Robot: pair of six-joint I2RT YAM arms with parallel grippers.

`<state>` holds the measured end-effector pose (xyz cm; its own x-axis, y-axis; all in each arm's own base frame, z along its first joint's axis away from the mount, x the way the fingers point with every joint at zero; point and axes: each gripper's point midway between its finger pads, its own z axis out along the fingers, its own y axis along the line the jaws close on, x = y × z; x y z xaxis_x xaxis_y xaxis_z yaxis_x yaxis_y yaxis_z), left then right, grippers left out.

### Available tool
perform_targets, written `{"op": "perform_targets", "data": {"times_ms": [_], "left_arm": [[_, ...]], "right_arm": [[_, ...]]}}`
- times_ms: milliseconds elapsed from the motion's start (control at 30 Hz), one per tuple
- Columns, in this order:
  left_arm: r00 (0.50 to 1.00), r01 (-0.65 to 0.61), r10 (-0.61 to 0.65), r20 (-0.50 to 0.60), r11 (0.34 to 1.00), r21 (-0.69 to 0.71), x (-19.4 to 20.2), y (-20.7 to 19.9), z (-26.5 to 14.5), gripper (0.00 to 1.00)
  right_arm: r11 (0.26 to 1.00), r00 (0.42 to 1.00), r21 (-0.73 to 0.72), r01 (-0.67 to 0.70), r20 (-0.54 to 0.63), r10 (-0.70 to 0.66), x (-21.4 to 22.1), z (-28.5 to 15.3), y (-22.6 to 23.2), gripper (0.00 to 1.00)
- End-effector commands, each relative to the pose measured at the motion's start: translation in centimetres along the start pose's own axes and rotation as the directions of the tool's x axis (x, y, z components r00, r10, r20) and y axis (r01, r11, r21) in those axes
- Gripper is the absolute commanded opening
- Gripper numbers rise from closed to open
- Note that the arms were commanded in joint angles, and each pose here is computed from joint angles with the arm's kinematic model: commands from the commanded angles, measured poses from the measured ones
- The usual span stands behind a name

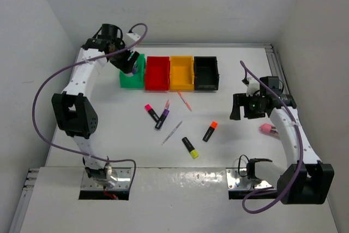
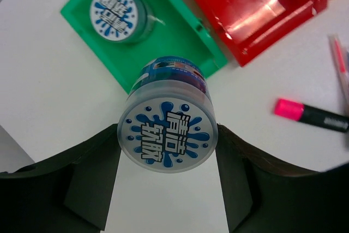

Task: Sort the stationery into containers
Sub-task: Place the storage box in the storage box.

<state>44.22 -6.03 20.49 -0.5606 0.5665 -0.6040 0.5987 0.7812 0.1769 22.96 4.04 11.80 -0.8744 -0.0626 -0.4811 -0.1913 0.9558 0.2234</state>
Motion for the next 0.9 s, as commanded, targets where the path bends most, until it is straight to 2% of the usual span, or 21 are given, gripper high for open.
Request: {"op": "perform_targets", "data": {"times_ms": [0, 333, 633, 867], "left_arm": [[0.997, 0.068, -0.069, -0.018, 0.998, -0.016, -0.5, 1.7, 0.2, 0.24], [0.990, 0.139, -0.139, -0.026, 0.990, 0.022, -0.6, 3.0, 4.4, 0.22], [0.990, 0.137, -0.137, -0.013, 0.990, 0.017, -1.6, 3.7, 6.0, 0.22], [0.990, 0.134, -0.133, -0.054, 0.991, 0.023, -0.8, 3.8, 8.4, 0.22]], "right_arm": [[1.000, 0.999, -0.020, -0.005, 0.050, 0.006, -1.7, 0.1, 0.4, 0.81], [0.999, 0.998, -0.027, -0.029, 0.046, 0.030, -1.8, 0.8, 0.4, 0.81], [0.999, 0.999, -0.024, -0.029, 0.041, 0.030, -1.9, 1.0, 0.2, 0.82], [0.999, 0.999, -0.018, -0.027, 0.040, 0.028, -2.0, 0.9, -0.1, 0.81]]}}
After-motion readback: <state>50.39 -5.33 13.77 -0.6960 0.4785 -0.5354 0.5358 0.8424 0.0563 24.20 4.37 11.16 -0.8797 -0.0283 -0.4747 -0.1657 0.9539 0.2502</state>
